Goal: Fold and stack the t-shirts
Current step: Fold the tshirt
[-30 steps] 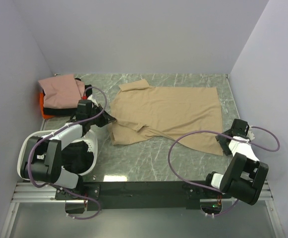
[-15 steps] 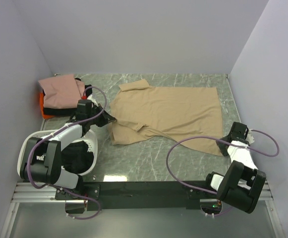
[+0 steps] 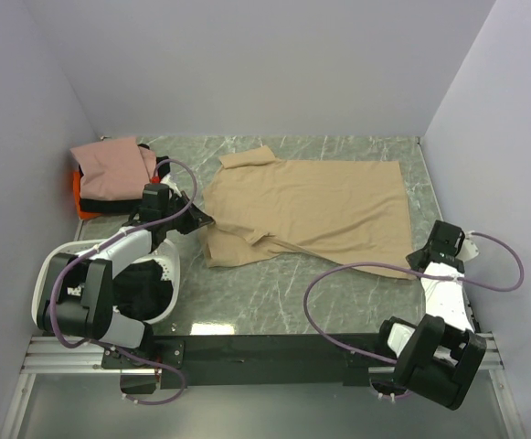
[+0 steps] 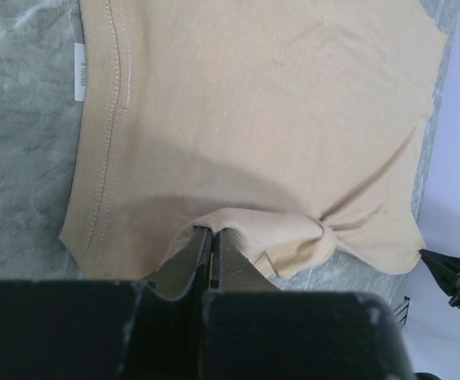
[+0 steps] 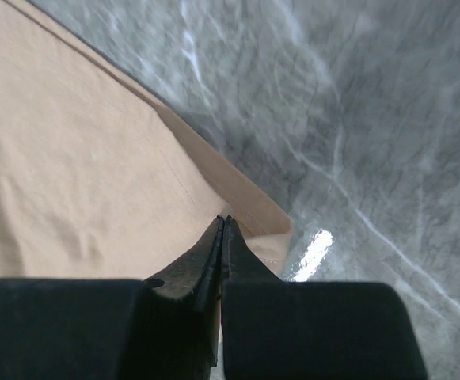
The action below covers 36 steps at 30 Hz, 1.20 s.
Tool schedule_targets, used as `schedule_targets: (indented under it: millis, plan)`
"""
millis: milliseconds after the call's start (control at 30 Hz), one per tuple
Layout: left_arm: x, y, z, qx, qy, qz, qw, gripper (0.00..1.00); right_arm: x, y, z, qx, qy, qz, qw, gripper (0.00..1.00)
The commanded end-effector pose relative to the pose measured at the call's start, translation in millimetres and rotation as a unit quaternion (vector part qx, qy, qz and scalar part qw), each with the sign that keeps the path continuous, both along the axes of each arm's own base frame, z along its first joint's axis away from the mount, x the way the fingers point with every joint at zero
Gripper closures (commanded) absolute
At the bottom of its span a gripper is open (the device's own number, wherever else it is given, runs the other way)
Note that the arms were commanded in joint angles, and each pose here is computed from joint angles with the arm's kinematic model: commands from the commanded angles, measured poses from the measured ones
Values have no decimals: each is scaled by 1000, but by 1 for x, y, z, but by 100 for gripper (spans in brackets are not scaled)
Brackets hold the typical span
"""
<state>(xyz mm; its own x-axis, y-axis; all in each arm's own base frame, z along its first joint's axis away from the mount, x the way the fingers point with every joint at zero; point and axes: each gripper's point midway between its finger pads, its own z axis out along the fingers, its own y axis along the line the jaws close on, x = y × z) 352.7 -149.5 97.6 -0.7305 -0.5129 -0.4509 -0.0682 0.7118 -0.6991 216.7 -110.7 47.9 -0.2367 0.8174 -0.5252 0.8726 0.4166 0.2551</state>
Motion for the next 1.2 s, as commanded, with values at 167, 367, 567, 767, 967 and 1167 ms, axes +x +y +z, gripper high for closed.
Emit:
schedule_targets:
  millis: [167, 367, 567, 767, 967, 1167]
  plan:
    - [6, 1, 23, 4, -46, -8, 999, 99, 12, -23, 28, -51, -1, 1, 999, 100]
    - [5, -1, 24, 0, -48, -14, 999, 99, 17, 1, 19, 0, -18, 42, 999, 85]
    - [4, -1, 26, -2, -51, -16, 999, 99, 8, 18, 18, 22, -31, 40, 998, 57]
    - [4, 0, 27, -1, -54, -13, 998, 99, -11, 15, 14, 11, -25, -10, 1000, 29]
    - [4, -4, 30, -1, -55, -16, 998, 99, -24, 16, -6, 25, -19, -64, 997, 18]
    - [1, -6, 30, 1, -54, -18, 998, 99, -24, 10, -15, 17, -14, -80, 997, 18]
